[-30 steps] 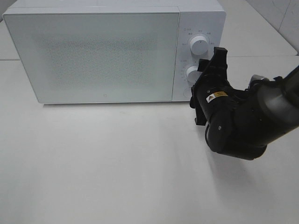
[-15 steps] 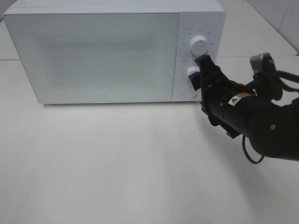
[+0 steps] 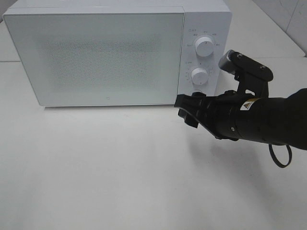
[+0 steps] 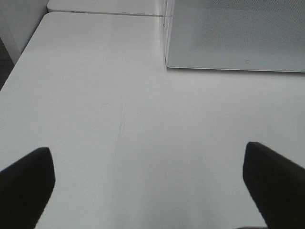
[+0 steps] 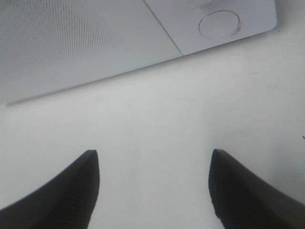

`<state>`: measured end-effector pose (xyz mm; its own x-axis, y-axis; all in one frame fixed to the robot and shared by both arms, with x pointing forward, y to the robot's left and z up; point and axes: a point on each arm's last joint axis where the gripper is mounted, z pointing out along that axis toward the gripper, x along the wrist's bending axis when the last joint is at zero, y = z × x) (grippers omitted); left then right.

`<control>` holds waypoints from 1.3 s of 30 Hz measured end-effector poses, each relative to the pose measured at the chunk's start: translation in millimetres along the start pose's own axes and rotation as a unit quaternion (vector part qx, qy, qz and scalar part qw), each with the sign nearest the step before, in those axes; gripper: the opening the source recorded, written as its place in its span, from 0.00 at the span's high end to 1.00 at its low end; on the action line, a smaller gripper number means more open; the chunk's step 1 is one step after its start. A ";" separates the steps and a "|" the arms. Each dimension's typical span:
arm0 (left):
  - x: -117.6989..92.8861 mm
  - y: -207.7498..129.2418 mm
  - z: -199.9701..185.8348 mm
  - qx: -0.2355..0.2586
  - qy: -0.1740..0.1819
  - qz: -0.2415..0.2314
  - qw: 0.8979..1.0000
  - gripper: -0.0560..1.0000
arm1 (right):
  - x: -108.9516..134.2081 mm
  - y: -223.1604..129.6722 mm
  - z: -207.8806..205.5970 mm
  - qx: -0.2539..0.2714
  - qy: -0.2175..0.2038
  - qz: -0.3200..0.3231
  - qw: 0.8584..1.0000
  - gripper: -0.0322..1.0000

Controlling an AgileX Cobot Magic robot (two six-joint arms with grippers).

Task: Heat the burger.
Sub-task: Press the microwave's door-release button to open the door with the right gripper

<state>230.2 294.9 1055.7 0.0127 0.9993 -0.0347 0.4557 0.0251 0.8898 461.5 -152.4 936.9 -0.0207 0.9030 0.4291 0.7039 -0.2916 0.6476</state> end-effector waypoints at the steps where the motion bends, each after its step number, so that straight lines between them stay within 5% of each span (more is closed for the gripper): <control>1: 0.0 0.0 0.0 0.000 0.000 0.000 1.000 0.00 | 0.0 0.0 0.0 0.000 0.000 0.000 1.000 0.34; 15: 0.0 0.0 0.0 0.000 0.000 0.000 1.000 0.00 | -2.1 -28.0 -9.9 0.167 0.014 -0.175 0.970 0.34; 31: 0.0 0.0 0.0 0.000 0.000 0.000 1.000 0.00 | 13.1 -6.9 -63.8 0.154 0.072 -0.234 0.957 0.34; 39: 0.0 0.0 0.0 0.000 0.000 0.000 1.000 0.00 | 7.5 -3.6 -96.7 0.166 0.065 -0.263 0.948 0.34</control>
<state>230.2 294.9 1055.7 0.0127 0.9993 -0.0347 0.4557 0.0251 0.8898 390.2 -175.1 998.7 -0.5030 0.8434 0.1889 0.7559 0.3233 0.5693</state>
